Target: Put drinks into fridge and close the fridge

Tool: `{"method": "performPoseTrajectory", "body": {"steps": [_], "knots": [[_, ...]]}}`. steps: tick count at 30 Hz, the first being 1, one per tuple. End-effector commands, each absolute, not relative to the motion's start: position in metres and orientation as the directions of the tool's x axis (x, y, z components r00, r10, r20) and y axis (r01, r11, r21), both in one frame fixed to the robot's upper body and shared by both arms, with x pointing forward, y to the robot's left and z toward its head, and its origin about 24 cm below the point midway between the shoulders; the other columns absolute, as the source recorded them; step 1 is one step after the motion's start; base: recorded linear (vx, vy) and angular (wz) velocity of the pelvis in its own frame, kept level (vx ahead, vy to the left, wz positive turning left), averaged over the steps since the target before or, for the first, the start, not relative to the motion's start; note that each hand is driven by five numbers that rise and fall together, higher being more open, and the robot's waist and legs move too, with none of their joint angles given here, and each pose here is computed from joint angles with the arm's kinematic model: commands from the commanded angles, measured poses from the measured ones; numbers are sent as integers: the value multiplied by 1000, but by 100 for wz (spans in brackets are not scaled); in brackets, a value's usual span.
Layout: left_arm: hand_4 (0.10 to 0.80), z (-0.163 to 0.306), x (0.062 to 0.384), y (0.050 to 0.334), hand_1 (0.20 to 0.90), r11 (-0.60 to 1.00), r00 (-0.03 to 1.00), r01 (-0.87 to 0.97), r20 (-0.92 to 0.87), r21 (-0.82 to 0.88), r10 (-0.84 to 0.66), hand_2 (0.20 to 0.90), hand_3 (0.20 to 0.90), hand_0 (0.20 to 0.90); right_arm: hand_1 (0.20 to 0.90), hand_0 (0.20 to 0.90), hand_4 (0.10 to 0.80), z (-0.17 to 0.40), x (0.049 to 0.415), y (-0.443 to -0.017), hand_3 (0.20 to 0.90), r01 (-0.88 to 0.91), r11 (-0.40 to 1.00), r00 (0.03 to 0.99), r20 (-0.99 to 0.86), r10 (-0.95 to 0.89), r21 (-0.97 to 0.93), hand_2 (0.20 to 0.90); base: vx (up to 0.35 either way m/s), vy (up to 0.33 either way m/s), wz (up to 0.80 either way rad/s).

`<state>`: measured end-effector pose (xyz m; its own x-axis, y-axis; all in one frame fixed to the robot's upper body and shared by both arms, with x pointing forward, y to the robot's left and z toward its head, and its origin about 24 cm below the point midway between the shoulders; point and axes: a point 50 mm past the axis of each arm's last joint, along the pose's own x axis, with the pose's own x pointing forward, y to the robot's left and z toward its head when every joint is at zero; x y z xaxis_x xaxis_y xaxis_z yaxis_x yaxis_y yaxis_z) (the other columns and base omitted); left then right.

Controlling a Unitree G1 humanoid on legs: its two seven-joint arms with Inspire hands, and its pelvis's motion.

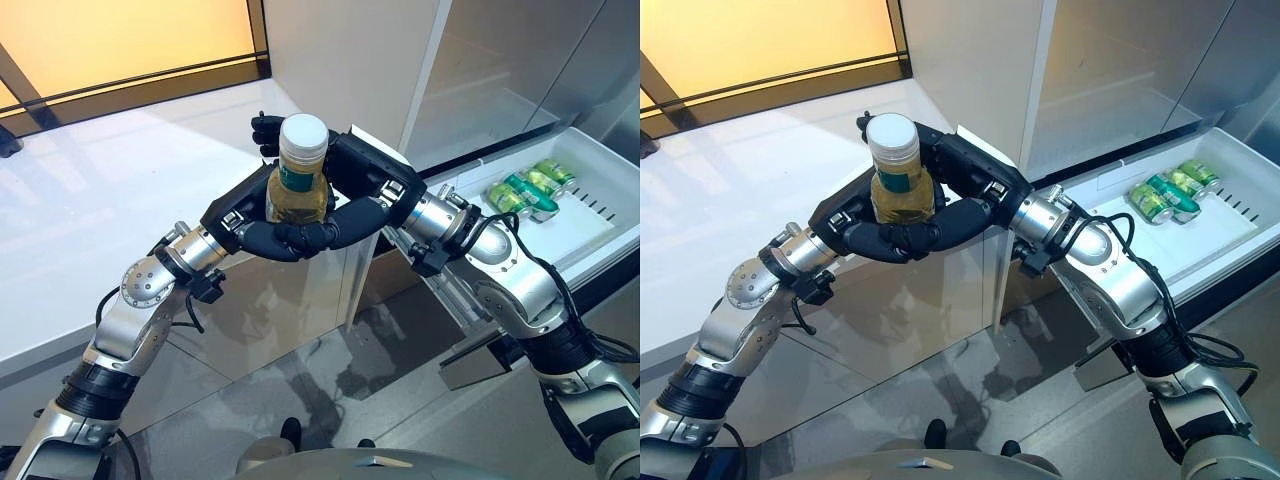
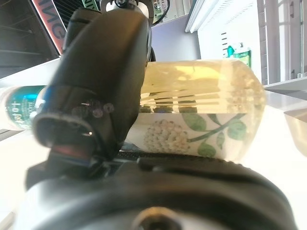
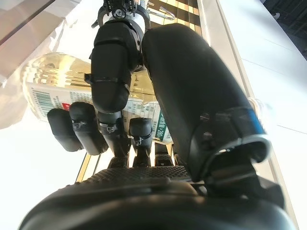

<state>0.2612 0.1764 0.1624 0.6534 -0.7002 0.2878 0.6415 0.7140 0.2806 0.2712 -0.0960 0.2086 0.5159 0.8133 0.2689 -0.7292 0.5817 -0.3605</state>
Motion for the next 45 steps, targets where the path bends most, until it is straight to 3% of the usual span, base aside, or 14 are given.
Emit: {"method": "performPoseTrajectory", "body": {"steps": [1, 18, 19, 20, 21, 43, 44, 45], "knots": [[100, 224, 257, 158, 300, 656, 448, 603, 488, 454, -749, 300, 200, 300, 900, 900, 800, 264, 270, -90, 900, -644, 615, 416, 466, 781, -455, 900, 0, 0, 0], [100, 221, 260, 153, 300, 633, 445, 622, 457, 461, -770, 300, 200, 300, 900, 900, 800, 271, 268, -83, 900, -667, 601, 385, 487, 784, -441, 900, 0, 0, 0], [100, 221, 260, 153, 300, 632, 445, 623, 456, 460, -771, 300, 200, 300, 768, 768, 646, 271, 268, -83, 746, -668, 599, 382, 487, 785, -442, 768, 0, 0, 0], [100, 221, 260, 153, 300, 631, 445, 625, 454, 460, -772, 300, 200, 300, 507, 507, 342, 271, 268, -83, 442, -675, 594, 378, 486, 788, -438, 507, 0, 0, 0], [100, 221, 260, 153, 300, 630, 444, 625, 454, 460, -772, 300, 200, 300, 300, 300, 100, 271, 268, -82, 200, -680, 589, 375, 483, 791, -437, 300, 0, 0, 0], [100, 219, 261, 148, 300, 622, 439, 648, 453, 438, -776, 300, 200, 300, 300, 300, 100, 271, 267, -77, 200, -678, 586, 366, 488, 792, -444, 300, 0, 0, 0], [339, 219, 262, 149, 505, 632, 449, 645, 455, 430, -769, 505, 439, 505, 300, 300, 100, 272, 267, -78, 200, -667, 595, 370, 492, 788, -449, 300, 0, 0, 0], [707, 218, 262, 149, 820, 637, 455, 641, 457, 427, -764, 820, 807, 820, 300, 300, 100, 273, 267, -78, 200, -660, 598, 371, 495, 786, -454, 300, 0, 0, 0]]}}
